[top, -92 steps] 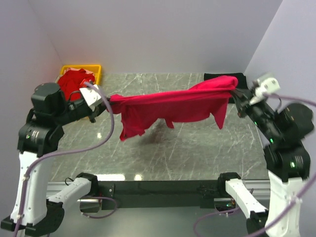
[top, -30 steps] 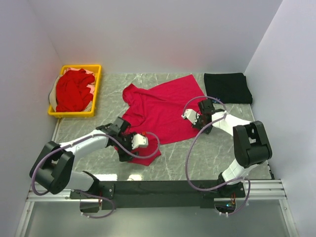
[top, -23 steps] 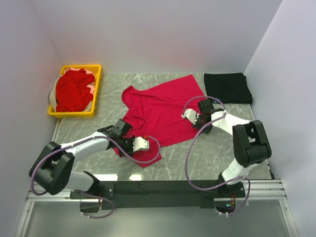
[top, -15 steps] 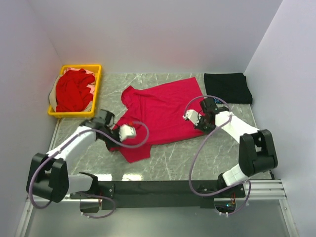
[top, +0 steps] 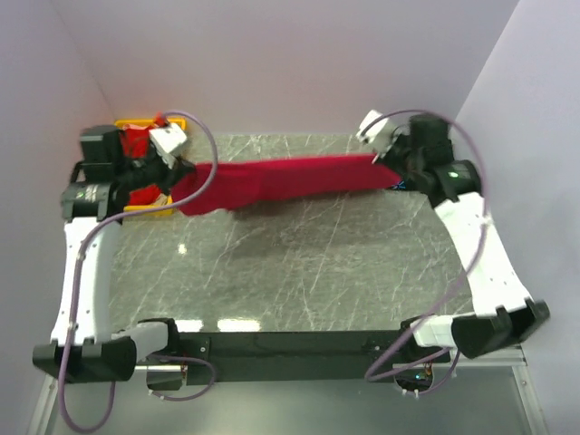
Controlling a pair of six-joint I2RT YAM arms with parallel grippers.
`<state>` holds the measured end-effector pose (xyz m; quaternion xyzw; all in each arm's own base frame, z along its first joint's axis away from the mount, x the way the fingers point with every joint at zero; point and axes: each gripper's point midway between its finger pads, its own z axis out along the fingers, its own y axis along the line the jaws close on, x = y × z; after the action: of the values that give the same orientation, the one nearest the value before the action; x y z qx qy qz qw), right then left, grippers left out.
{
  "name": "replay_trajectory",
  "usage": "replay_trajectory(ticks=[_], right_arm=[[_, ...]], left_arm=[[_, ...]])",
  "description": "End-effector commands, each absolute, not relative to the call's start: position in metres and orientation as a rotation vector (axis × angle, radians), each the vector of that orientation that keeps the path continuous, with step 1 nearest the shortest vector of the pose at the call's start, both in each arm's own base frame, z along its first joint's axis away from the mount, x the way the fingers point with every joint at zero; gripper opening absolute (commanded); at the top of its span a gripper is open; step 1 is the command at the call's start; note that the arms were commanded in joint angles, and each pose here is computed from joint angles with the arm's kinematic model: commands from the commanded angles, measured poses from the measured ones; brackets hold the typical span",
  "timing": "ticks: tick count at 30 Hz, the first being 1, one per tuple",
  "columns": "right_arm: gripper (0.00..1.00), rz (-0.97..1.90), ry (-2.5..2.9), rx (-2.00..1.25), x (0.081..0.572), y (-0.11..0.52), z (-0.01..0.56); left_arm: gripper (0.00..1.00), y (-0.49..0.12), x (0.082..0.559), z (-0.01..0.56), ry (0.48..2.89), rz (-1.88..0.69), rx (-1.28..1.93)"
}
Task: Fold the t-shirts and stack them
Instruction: Flatten the tshirt out
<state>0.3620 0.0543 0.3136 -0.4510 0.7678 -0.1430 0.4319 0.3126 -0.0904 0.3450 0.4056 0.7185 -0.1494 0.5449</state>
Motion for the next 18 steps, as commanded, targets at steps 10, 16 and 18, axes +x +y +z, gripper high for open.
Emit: replay_trajectory(ticks=[10,16,18], right_arm=[[0.00,-0.656,1.452,-0.677,0.300,0.002,0.513],[0.00,-0.709,1.421,-0.682,0.364,0.013,0.507],[0.00,-0.711,1.410,-0.671,0.397,0.017,0.511]], left_arm=[[0.01,-0.070,0.258,0.524,1.224,-0.108,0.590],[0.00,-0.056,0.328,0.519,1.269,-0.084,0.530],[0.01,-0.053,0.361,0.510,1.300,-0.090,0.517]])
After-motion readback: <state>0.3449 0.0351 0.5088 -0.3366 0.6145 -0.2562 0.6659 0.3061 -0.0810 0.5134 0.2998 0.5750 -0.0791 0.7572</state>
